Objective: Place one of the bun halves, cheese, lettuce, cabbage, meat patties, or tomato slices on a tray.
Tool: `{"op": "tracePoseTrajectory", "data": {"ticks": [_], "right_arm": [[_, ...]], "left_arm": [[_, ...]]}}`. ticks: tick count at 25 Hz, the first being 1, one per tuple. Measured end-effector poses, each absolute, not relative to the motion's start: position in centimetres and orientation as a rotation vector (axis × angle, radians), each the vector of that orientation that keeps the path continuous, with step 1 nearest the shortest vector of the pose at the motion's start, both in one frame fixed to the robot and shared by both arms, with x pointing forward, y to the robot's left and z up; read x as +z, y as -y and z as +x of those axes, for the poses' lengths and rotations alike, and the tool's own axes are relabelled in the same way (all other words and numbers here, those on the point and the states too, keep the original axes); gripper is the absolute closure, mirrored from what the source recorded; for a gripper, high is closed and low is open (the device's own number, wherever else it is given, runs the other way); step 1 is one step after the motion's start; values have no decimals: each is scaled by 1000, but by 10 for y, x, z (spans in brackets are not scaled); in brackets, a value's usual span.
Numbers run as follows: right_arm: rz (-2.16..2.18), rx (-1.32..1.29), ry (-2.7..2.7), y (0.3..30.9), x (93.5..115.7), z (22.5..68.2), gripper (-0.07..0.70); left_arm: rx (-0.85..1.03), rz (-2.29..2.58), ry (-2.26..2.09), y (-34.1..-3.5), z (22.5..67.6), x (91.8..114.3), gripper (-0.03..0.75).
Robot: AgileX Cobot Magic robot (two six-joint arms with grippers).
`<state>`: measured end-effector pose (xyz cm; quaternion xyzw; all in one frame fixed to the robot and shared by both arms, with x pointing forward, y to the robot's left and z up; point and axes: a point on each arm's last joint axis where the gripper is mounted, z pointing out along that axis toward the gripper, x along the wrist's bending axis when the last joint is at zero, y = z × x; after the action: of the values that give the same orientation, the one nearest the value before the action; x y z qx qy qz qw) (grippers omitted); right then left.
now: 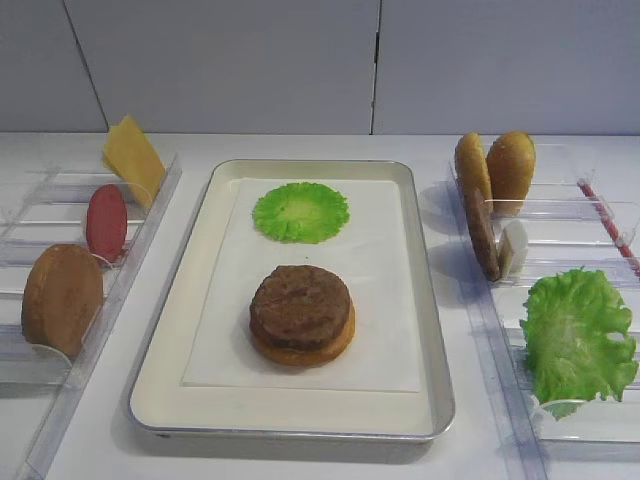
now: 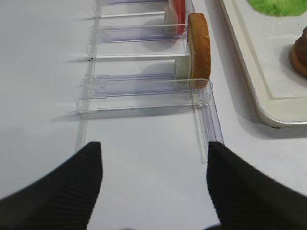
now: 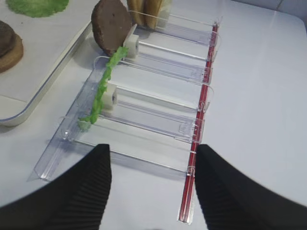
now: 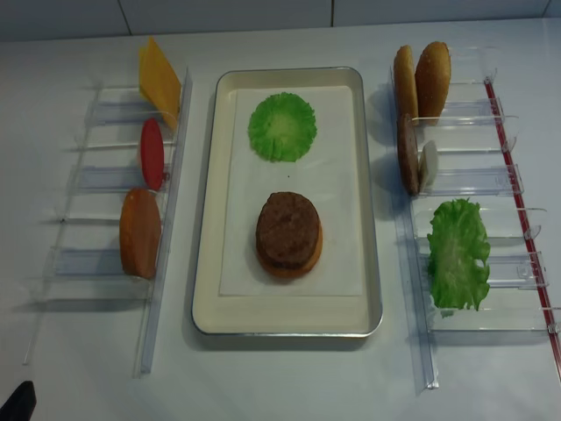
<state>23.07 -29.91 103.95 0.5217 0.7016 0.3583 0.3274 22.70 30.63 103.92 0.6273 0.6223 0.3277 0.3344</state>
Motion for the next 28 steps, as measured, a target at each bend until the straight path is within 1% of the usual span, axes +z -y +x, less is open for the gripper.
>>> {"op": "tracePoseTrajectory", "data": {"ticks": [3,7,10,23,28], "right_arm": [[1374,938,-1832,299,1040,231,234],[1374,938,-1832,299,1040,231,155],[1373,939,-1830,299,1040,231,126],[1373,939,-1830,299,1040,231,117],[1395,927,-1808,299,1040,231,130]], "left_arm": [[855,1637,-1624,-306,227,1039,247],[855,1637,-1624,-306,227,1039,247],[855,1637,-1624,-306,227,1039,247],[855,1637,-1624,-306,227,1039,247],[855,1637,-1624,-306,227,1039,247]]}}
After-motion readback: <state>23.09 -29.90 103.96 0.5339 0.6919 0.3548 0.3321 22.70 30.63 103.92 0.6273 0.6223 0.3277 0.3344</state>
